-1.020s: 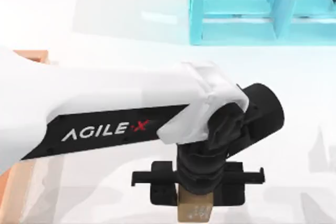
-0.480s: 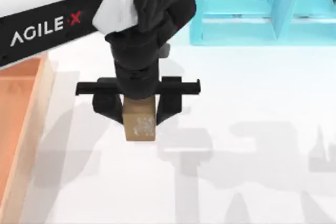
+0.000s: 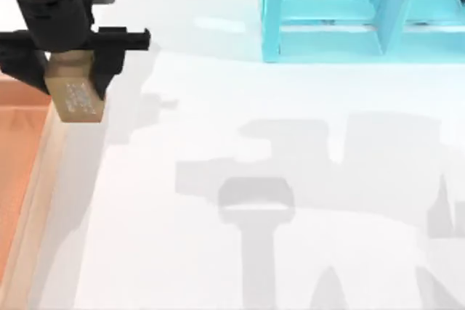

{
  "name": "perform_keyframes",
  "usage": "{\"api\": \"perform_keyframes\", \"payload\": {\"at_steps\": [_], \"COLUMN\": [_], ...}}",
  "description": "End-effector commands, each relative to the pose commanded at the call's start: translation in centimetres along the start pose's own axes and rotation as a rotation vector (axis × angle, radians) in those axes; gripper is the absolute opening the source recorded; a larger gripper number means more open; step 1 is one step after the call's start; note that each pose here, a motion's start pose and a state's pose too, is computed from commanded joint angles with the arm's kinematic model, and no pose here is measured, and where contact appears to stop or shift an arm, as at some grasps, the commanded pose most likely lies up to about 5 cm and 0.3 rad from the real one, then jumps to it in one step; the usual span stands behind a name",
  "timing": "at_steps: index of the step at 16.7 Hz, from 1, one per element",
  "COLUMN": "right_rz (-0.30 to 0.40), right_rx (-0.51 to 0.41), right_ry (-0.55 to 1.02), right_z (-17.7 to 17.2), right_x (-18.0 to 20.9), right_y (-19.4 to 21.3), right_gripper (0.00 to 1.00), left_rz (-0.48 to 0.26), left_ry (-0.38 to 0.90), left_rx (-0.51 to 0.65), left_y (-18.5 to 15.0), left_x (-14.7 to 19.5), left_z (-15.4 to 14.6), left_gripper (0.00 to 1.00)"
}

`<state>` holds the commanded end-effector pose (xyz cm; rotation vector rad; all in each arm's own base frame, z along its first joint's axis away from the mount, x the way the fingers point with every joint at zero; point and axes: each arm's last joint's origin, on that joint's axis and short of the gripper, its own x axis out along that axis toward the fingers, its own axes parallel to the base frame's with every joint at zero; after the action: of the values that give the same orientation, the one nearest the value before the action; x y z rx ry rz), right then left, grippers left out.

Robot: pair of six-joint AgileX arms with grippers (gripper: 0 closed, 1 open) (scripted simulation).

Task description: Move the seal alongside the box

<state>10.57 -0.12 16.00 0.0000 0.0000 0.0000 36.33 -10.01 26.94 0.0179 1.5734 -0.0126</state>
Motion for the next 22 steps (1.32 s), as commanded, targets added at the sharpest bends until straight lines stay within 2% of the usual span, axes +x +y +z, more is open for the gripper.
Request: {"api": "perform_keyframes", "payload": {"at_steps": [2,7,15,20,22], "right_rz": [0.0,0.0,0.0,0.0,0.0], "right_rx": [0.0,0.0,0.0,0.0,0.0], "right_ry": [0.0,0.0,0.0,0.0,0.0], "right_z": [0.0,0.0,0.0,0.0,0.0], "right_x": [0.0,0.0,0.0,0.0,0.0], "right_y": [0.0,0.0,0.0,0.0,0.0], "right_gripper": [1.0,1.0,1.0,1.0,1.0], "left_rz": [-0.001,0.0,0.0,-0.001,-0.001], "left_ry": [-0.004,-0.004,-0.003,-0.004,-0.004], "left_rx": [0.001,0.005,0.0,0.001,0.001], "left_y": [1.1,1.0,1.1,1.1,1.1], "left_x": [-0.4,-0.3,5.5,6.1,6.1], "left_z": [0.2,0.2,0.3,0.2,0.2], "left_gripper": [0.0,0.0,0.0,0.0,0.15]}}
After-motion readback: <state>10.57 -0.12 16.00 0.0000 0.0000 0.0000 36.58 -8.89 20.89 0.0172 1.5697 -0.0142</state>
